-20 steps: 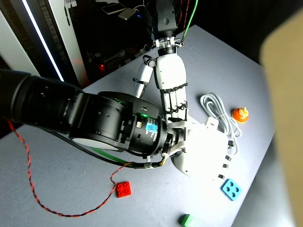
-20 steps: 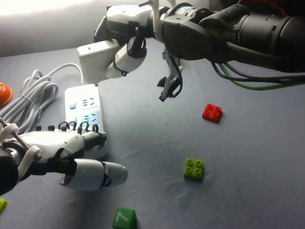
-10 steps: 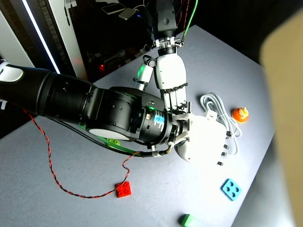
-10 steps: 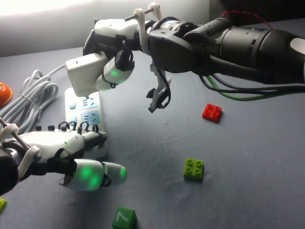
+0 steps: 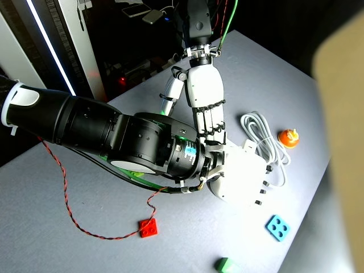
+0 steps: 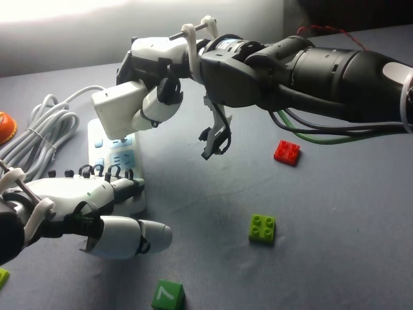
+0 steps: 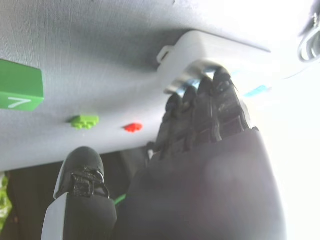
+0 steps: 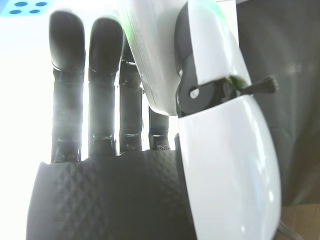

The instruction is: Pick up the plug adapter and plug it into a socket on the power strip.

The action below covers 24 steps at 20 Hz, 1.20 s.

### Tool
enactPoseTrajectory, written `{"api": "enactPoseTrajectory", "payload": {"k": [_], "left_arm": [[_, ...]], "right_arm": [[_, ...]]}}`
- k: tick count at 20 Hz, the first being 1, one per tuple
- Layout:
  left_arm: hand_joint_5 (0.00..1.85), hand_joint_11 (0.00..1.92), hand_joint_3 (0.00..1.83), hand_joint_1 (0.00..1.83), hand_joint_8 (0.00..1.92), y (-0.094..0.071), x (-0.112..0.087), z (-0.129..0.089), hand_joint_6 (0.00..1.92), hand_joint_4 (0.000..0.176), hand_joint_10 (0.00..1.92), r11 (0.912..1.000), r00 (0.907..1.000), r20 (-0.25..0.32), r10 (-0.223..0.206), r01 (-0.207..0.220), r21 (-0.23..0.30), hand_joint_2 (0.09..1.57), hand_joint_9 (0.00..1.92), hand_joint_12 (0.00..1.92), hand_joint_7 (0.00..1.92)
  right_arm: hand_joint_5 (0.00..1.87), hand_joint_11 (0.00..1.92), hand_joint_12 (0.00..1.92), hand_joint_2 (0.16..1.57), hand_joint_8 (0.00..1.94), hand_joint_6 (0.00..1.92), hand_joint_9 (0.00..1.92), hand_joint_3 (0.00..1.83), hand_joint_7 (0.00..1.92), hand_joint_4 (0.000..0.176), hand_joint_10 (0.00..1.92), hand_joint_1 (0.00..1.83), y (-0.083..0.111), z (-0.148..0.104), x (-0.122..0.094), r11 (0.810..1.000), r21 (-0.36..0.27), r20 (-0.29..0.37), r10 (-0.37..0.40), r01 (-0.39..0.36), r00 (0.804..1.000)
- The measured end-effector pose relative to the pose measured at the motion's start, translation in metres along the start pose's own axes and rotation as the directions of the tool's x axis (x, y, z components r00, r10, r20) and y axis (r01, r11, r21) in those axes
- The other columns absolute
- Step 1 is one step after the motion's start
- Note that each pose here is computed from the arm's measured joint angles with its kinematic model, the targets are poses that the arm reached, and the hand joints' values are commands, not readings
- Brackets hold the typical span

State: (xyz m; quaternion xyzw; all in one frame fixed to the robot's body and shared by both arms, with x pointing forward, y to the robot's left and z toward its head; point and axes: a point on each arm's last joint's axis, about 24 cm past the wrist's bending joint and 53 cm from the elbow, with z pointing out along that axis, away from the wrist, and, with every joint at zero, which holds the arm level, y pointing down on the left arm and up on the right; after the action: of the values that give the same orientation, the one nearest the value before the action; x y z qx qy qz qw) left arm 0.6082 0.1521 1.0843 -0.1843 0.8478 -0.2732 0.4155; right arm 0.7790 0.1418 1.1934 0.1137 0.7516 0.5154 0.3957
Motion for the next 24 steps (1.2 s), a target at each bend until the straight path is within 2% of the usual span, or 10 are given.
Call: {"api": "enactPoseTrajectory", "payload": {"k": [2, 3, 6, 9, 13, 16, 18, 22, 24], "left_arm": [[0.0, 0.0, 0.0, 0.0, 0.0, 0.0, 0.0, 0.0, 0.0, 0.0, 0.0, 1.0, 1.0, -0.001, 0.0, 0.0, 0.0, 1.16, 0.0, 0.0, 0.0], [0.0, 0.0, 0.0, 0.0, 0.0, 0.0, 0.0, 0.0, 0.0, 0.0, 0.0, 1.0, 1.0, -0.001, 0.001, -0.001, -0.001, 1.17, 0.0, 0.0, 0.0], [0.0, 0.0, 0.0, 0.0, 0.0, 0.0, 0.0, 0.0, 0.0, 0.0, 0.0, 1.0, 1.0, -0.001, 0.001, -0.001, -0.001, 1.16, 0.0, 0.0, 0.0], [0.0, 0.0, 0.0, 0.0, 0.0, 0.0, 0.0, 0.0, 0.0, 0.0, 0.0, 1.0, 1.0, -0.001, 0.001, -0.001, -0.001, 1.16, 0.0, 0.0, 0.0], [0.0, 0.0, 0.0, 0.0, 0.0, 0.002, 0.001, 0.0, 0.0, 0.0, 0.0, 1.0, 1.0, -0.002, 0.001, -0.001, -0.003, 1.16, 0.0, 0.0, 0.0], [0.0, 0.0, 0.0, 0.0, 0.0, 0.002, 0.001, 0.0, 0.0, 0.0, 0.0, 1.0, 1.0, -0.001, 0.001, -0.001, -0.004, 1.16, 0.0, 0.0, 0.0], [0.0, 0.0, 0.0, 0.0, 0.0, 0.002, 0.001, 0.0, 0.0, 0.0, 0.0, 1.0, 1.0, -0.002, 0.001, -0.001, -0.003, 1.16, 0.0, 0.0, 0.0], [0.0, 0.0, 0.0, 0.0, 0.0, 0.002, 0.001, 0.0, 0.0, 0.0, 0.0, 1.0, 1.0, -0.002, 0.001, -0.001, -0.004, 1.16, 0.0, 0.0, 0.0], [0.0, 0.0, 0.0, 0.0, 0.0, 0.002, 0.001, 0.0, 0.0, 0.0, 0.0, 1.0, 1.0, -0.002, 0.002, -0.002, -0.005, 1.16, 0.0, 0.0, 0.0]], "right_arm": [[0.97, 0.8, 1.43, 1.12, 1.14, 0.88, 0.9, 0.0, 0.98, 0.0, 0.99, 1.23, 0.0, 0.0, 0.0, 1.0, -0.001, 0.001, 0.004, -0.004, 1.0], [1.0, 0.83, 1.41, 1.1, 1.08, 0.82, 0.96, 0.0, 1.03, 0.0, 0.92, 1.25, 0.004, -0.001, -0.004, 1.0, -0.001, 0.001, 0.004, -0.004, 1.0], [1.0, 0.79, 1.45, 1.11, 1.14, 0.81, 0.92, 0.0, 1.0, 0.0, 0.98, 1.24, 0.012, -0.002, -0.014, 1.0, -0.006, 0.009, 0.003, -0.002, 1.0], [1.01, 0.8, 1.43, 1.11, 1.13, 0.8, 0.92, 0.0, 1.0, 0.0, 0.98, 1.24, 0.013, -0.005, -0.024, 1.0, -0.007, 0.025, -0.029, 0.029, 0.999], [1.01, 0.77, 1.47, 1.11, 1.13, 0.81, 0.91, 0.0, 0.99, 0.0, 0.99, 1.24, 0.005, -0.008, -0.028, 0.992, 0.022, 0.016, -0.122, 0.122, 0.992], [1.08, 0.78, 1.45, 1.09, 1.08, 0.71, 0.93, 0.0, 1.02, 0.0, 0.97, 1.25, 0.007, -0.009, -0.032, 0.988, 0.028, 0.015, -0.152, 0.151, 0.988], [1.03, 0.76, 1.49, 1.11, 1.14, 0.77, 0.9, 0.0, 1.0, 0.0, 0.99, 1.24, 0.01, -0.008, -0.032, 0.986, 0.031, 0.011, -0.163, 0.163, 0.987], [1.0, 0.77, 1.48, 1.11, 1.12, 0.8, 0.91, 0.0, 1.01, 0.0, 1.0, 1.25, 0.016, -0.006, -0.027, 0.987, 0.027, 0.0, -0.159, 0.159, 0.987], [1.03, 0.76, 1.47, 1.1, 1.12, 0.77, 0.91, 0.0, 1.01, 0.0, 0.99, 1.25, 0.015, -0.005, -0.021, 0.992, 0.031, -0.014, -0.125, 0.125, 0.992]]}}
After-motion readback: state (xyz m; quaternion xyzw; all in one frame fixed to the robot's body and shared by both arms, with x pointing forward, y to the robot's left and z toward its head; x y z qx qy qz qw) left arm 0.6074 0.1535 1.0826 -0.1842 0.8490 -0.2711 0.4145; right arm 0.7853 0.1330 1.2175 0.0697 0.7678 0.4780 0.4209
